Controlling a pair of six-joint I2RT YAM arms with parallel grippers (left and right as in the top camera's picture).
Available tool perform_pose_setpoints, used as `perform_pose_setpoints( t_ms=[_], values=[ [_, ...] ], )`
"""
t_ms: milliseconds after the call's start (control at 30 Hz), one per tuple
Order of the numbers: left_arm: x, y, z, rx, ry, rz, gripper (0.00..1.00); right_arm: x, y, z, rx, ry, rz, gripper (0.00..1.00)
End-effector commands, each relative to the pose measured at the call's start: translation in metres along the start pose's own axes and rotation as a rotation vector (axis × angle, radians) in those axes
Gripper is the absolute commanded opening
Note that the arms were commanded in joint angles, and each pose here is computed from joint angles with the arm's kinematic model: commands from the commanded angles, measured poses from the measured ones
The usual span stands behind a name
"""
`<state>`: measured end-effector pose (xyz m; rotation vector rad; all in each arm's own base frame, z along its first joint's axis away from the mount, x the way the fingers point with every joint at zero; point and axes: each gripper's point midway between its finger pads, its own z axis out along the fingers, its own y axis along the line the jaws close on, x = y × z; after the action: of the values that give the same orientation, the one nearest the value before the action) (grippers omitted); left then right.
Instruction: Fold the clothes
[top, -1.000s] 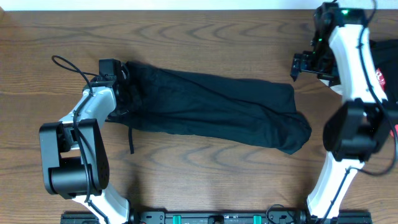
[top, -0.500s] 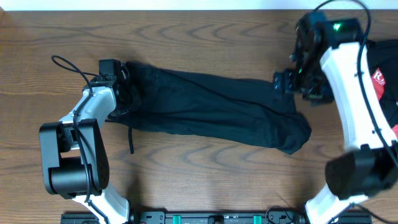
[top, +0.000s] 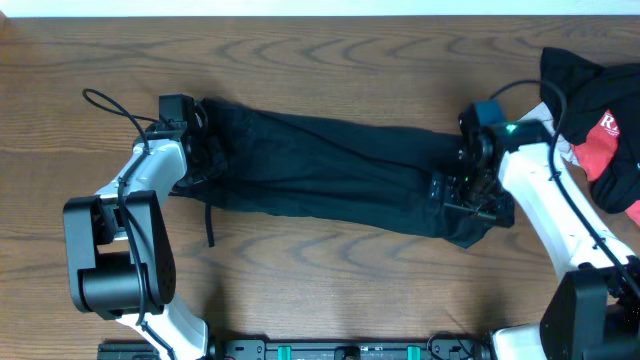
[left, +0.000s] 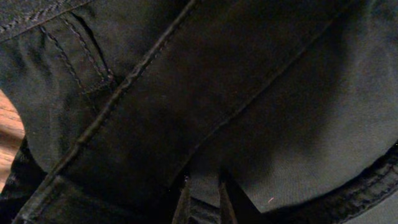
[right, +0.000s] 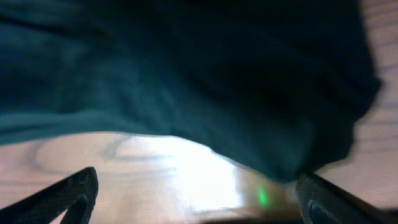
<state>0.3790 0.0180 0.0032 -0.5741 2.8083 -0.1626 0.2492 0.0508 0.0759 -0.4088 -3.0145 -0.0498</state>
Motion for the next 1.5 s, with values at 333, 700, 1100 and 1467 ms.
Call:
perform_pose_setpoints(
  t_ms=[333,700,1100,1467],
  values=[
    [0.007,0.020,0.009,-0.071,0.020,-0.009,0.19,-0.019,0.000,0.024,-0.045,-0.088,0.064,0.99],
    [0.007,0.020,0.009,-0.071,0.020,-0.009,0.19,-0.031,0.009,0.023,-0.086,-0.136,0.059,0.47],
    [0.007,0.020,0.009,-0.071,0.020,-0.009,0.19,-0.043,0.007,0.020,-0.074,-0.187,0.101,0.01],
    [0.007,0.020,0.009,-0.071,0.019,-0.010,0.19,-0.093,0.017,-0.039,-0.159,-0.350,0.131,0.01]
  ],
)
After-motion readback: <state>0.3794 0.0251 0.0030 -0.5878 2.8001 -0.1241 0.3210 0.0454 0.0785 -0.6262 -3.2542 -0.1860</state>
